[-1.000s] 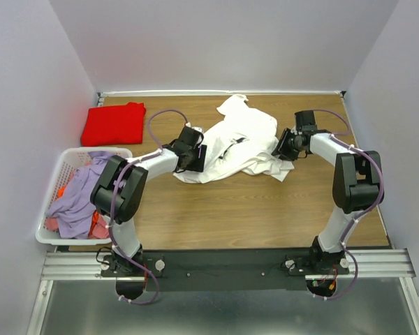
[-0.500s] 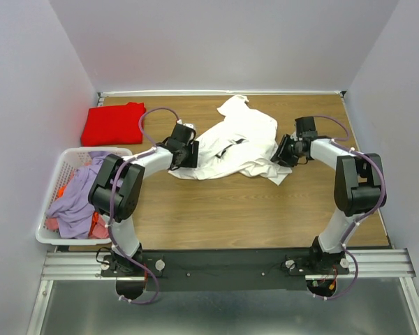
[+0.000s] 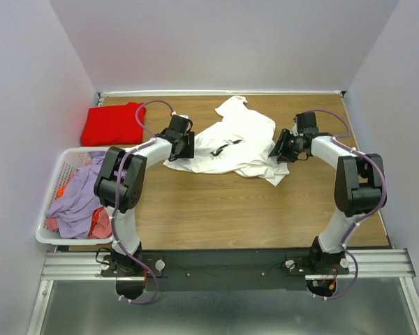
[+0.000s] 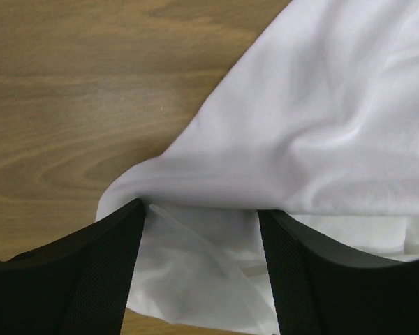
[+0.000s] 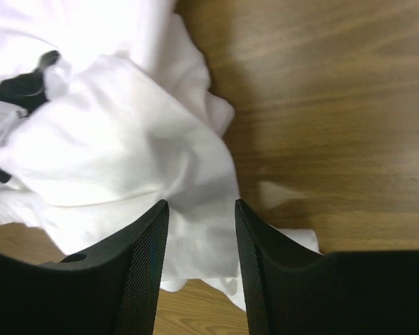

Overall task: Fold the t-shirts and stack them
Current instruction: Flatten the tshirt out

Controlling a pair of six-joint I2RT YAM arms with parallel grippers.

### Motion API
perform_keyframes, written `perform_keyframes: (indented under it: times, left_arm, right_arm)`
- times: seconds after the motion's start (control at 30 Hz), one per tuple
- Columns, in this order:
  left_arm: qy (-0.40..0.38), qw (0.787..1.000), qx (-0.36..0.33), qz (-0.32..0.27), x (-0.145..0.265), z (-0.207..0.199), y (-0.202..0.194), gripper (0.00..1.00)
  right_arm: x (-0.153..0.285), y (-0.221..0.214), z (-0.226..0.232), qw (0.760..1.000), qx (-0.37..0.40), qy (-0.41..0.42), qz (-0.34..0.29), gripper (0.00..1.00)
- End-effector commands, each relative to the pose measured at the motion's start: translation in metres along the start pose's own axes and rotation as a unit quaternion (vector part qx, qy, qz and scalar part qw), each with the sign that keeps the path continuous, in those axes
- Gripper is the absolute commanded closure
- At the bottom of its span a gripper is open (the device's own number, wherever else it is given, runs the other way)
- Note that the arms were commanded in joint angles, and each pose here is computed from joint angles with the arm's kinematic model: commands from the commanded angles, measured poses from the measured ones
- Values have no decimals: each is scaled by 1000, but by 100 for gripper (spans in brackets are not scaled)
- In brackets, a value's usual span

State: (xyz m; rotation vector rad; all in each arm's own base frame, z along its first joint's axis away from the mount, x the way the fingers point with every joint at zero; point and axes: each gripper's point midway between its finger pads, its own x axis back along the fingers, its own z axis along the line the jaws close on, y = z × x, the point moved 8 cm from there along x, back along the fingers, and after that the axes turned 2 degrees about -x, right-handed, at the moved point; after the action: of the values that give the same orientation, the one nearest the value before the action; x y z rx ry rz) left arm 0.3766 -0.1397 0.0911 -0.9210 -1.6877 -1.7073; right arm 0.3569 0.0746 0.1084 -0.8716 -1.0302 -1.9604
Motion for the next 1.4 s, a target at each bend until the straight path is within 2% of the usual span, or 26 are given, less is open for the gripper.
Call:
perform_keyframes:
  times: [0.0, 0.1, 0.3, 0.47, 0.5, 0.6, 0.8, 1.0, 1.13, 1.17, 1.27, 1.3, 1.37]
  left_arm:
    - [15, 1000, 6, 0, -8, 2, 9, 25]
    - [4, 1000, 9, -9, -11, -2, 16, 25]
    - [-2, 1000, 8, -3, -22, -5, 16, 24]
    - [-9, 1000, 10, -9, -24, -8, 24, 24]
    - [-9, 1000, 11, -12, -24, -8, 26, 24]
    - [-12, 1000, 12, -15, -25, -11, 32, 24]
    - [-20, 1000, 14, -15, -31, -15, 41, 24]
    - [-23, 1000, 16, -15, -37, -18, 50, 24]
    - [-21, 999, 17, -18, -35, -19, 54, 24]
    - [-18, 999, 17, -19, -33, -18, 54, 23]
    - [-9, 999, 26, -27, -26, -9, 55, 23]
    - [-7, 999, 32, -33, -23, -7, 57, 23]
    - [6, 998, 45, -43, -15, 5, 58, 24]
  right_arm:
    - [-3, 15, 12, 999, 19, 48, -2, 50]
    - [-9, 16, 15, 997, 23, 72, 5, 50]
    - [-30, 13, 8, 997, 17, 70, 19, 51]
    - [-29, 13, 10, 996, 31, 86, 22, 66]
    - [-27, 12, 11, 995, 38, 90, 22, 78]
    - [-15, 12, 17, 993, 48, 108, 17, 99]
    - [26, 13, 40, 984, 56, 168, -1, 99]
    - [70, -25, 90, 968, 84, 237, 12, 99]
    - [71, -82, 140, 947, 144, 276, 82, 99]
    - [64, -113, 159, 934, 176, 286, 123, 99]
    - [61, -160, 199, 903, 245, 307, 173, 99]
    - [51, -169, 202, 899, 258, 298, 191, 99]
    - [54, -166, 211, 898, 282, 285, 181, 93]
